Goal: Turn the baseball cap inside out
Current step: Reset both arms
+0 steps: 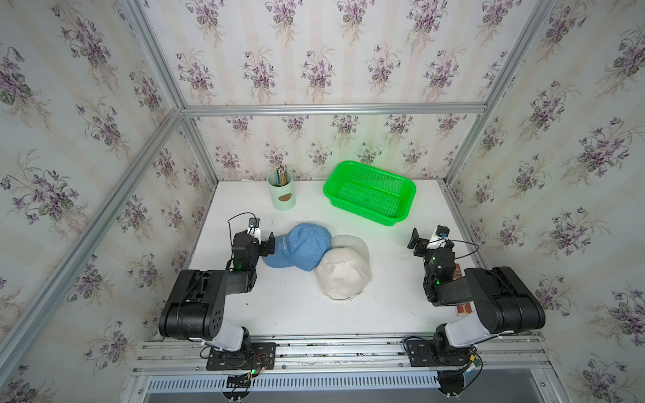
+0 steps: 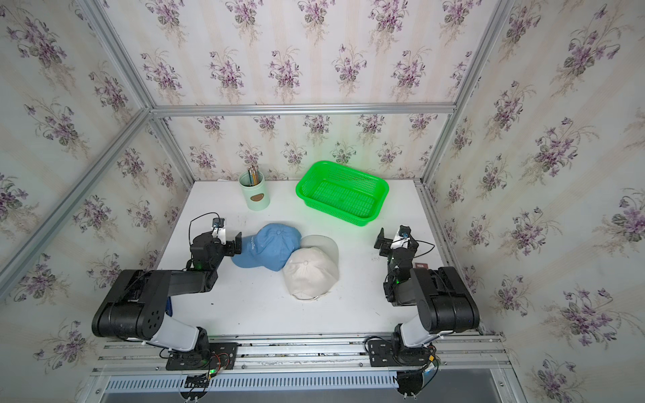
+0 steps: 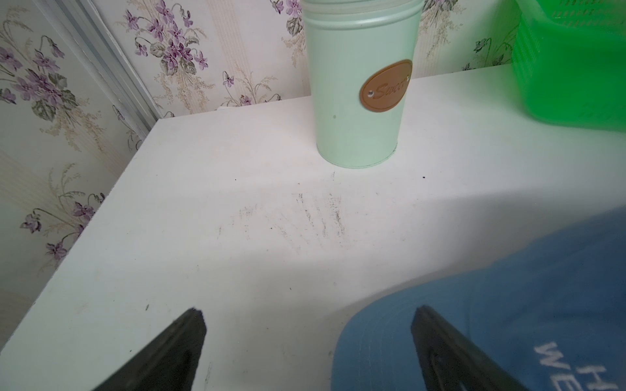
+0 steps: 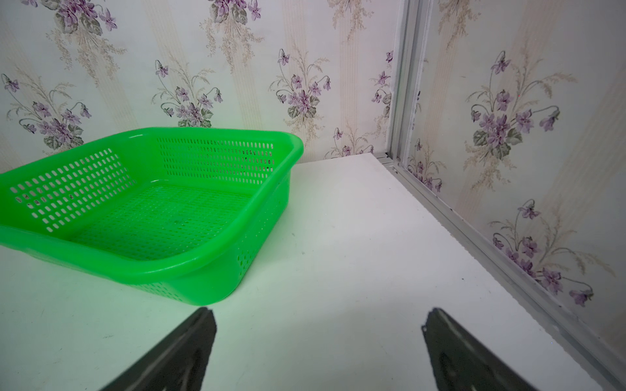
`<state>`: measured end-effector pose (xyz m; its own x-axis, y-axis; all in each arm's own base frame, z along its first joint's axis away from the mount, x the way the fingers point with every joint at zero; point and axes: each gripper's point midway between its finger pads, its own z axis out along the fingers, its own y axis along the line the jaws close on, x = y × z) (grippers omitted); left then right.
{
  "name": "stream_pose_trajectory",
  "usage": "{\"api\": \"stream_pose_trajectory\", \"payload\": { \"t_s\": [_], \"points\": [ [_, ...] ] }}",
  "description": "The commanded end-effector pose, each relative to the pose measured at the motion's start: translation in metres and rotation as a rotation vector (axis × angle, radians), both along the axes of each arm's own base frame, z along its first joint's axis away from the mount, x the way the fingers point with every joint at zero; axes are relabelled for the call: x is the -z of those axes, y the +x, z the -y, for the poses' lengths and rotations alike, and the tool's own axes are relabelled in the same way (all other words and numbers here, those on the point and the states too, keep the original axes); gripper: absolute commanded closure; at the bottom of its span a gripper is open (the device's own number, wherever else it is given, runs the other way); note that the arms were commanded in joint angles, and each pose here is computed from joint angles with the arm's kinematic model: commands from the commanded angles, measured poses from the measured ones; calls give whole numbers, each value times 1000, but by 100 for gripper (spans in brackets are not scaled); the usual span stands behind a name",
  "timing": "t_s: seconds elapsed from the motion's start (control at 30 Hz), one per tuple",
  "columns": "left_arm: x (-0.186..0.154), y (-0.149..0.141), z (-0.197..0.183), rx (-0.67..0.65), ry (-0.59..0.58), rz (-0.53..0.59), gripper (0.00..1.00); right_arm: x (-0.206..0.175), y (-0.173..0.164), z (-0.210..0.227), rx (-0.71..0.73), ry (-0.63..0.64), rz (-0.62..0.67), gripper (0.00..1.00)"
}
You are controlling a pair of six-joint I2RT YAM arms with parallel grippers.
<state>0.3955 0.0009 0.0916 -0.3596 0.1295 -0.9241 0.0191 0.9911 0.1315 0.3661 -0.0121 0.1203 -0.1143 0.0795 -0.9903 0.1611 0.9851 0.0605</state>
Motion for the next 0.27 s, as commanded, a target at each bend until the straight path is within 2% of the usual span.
{"api": "stream_pose_trajectory", "payload": {
  "t_s": [0.0, 0.23],
  "points": [
    [-1, 2, 1, 7, 9, 2, 1, -10, 2, 1, 6, -6, 37, 0],
    [-2, 2, 0, 3, 9, 5, 1, -10, 2, 1, 6, -6, 37, 0]
  ]
}}
